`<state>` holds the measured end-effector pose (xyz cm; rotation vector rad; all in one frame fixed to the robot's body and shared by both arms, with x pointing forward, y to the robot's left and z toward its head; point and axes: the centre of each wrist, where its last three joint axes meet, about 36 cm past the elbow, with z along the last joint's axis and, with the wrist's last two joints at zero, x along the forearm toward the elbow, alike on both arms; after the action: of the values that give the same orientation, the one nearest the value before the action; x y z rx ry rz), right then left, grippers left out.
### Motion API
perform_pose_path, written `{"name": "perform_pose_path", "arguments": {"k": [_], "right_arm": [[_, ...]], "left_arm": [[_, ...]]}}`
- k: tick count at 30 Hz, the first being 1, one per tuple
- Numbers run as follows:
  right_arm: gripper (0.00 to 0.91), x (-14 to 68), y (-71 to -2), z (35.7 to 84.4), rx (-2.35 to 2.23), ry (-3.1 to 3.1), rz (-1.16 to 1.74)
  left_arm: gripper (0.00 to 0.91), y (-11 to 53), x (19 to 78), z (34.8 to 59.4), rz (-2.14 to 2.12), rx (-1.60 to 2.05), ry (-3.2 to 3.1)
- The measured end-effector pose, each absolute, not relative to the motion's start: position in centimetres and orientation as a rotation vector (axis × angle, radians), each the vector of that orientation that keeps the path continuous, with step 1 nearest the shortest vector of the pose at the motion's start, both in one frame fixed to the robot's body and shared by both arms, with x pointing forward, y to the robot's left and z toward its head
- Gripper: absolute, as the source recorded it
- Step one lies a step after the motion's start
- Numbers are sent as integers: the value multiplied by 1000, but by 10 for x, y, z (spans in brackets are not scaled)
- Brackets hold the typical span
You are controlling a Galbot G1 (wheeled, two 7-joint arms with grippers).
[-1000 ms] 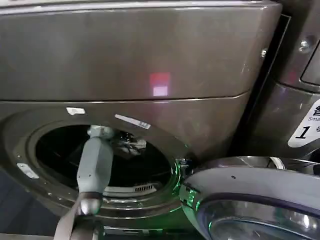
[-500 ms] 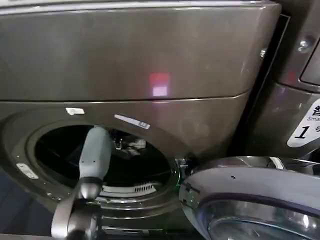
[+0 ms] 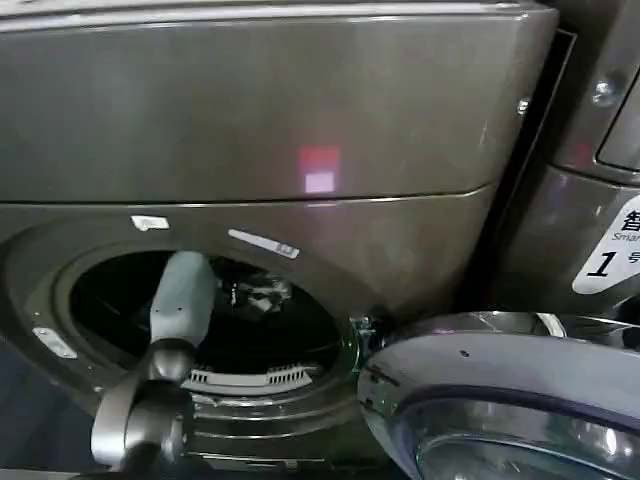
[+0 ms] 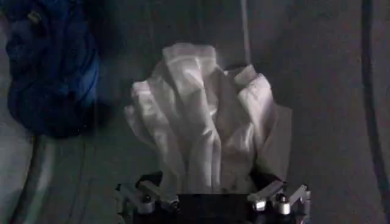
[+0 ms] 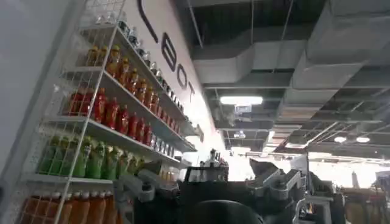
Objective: Grasp the clothes from the dryer.
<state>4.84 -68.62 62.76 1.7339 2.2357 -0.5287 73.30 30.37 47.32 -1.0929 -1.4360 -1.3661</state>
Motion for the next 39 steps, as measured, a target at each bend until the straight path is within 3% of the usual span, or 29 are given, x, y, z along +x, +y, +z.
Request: {"name": "perform_pose_path", "arguments": {"k": [19, 39], "right_arm": [[907, 54, -686, 623, 1782, 2241, -518], [907, 45, -682, 613, 1855, 2202, -538]], "left_arm": [[0, 305, 729, 472, -1299, -996, -1556], [0, 279, 703, 505, -1226, -682, -2229]]}}
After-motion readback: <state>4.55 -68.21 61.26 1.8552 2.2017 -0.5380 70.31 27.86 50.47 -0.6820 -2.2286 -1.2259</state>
